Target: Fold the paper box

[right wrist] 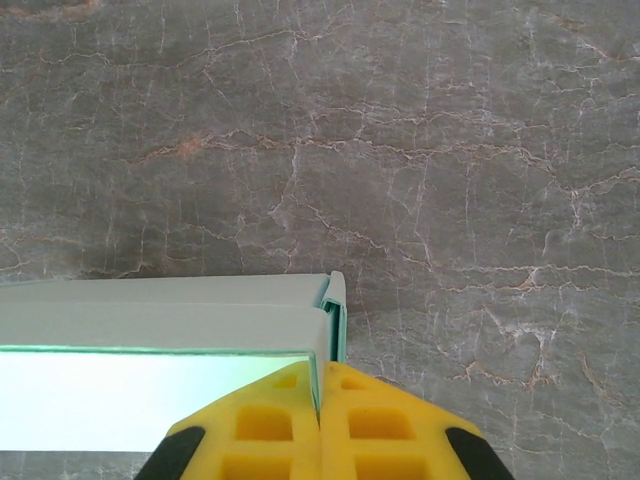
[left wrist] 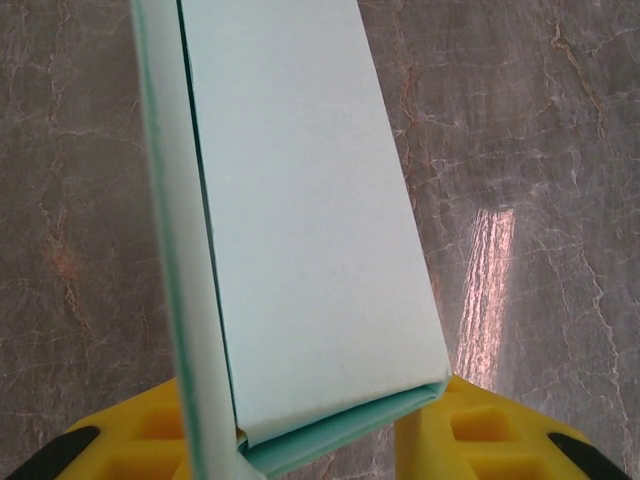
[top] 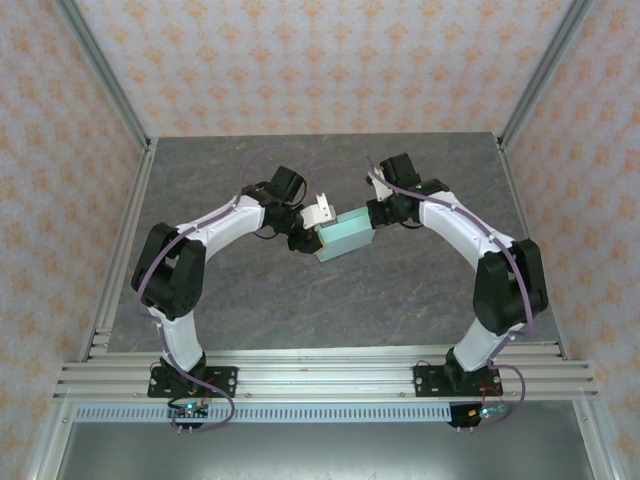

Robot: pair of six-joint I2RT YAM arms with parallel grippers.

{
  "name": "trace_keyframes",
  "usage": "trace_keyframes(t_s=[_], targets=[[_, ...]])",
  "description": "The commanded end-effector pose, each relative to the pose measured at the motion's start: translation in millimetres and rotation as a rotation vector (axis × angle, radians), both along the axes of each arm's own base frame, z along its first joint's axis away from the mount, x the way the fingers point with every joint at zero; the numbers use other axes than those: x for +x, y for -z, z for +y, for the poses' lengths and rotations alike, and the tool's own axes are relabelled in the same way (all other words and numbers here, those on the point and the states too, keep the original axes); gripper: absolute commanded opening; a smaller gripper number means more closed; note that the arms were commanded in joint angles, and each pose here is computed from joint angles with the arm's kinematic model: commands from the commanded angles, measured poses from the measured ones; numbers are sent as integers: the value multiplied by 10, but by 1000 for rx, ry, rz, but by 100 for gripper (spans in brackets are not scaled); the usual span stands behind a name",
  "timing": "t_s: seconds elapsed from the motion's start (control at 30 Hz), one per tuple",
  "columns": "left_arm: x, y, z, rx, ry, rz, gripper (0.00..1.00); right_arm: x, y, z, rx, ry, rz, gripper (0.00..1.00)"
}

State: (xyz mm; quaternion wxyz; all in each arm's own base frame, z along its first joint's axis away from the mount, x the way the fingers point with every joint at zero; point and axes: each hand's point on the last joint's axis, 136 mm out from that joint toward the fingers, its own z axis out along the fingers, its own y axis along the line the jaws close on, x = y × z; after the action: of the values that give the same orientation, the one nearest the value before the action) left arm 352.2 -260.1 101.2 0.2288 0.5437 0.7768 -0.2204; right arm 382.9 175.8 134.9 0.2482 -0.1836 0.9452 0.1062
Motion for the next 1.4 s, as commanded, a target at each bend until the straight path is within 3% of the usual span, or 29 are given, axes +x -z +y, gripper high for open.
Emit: trace_keyframes(t_s=[0.0, 0.3, 0.73, 1.13, 1.37], targets=[[92, 247, 367, 150, -115, 59, 35, -238, 139, -176, -61, 9, 79, 3], [124, 375, 431, 207, -121, 83, 36, -284, 218, -217, -69, 16, 76, 3], [157, 335, 407, 192, -124, 73, 41, -372, 407, -258, -60, 54, 56, 2], [225, -191, 218, 21, -174, 8, 54, -324, 274, -216, -31, 165, 3, 1], [168, -320, 225, -11, -201, 2, 63, -315, 162, -163, -33, 193, -27, 0]])
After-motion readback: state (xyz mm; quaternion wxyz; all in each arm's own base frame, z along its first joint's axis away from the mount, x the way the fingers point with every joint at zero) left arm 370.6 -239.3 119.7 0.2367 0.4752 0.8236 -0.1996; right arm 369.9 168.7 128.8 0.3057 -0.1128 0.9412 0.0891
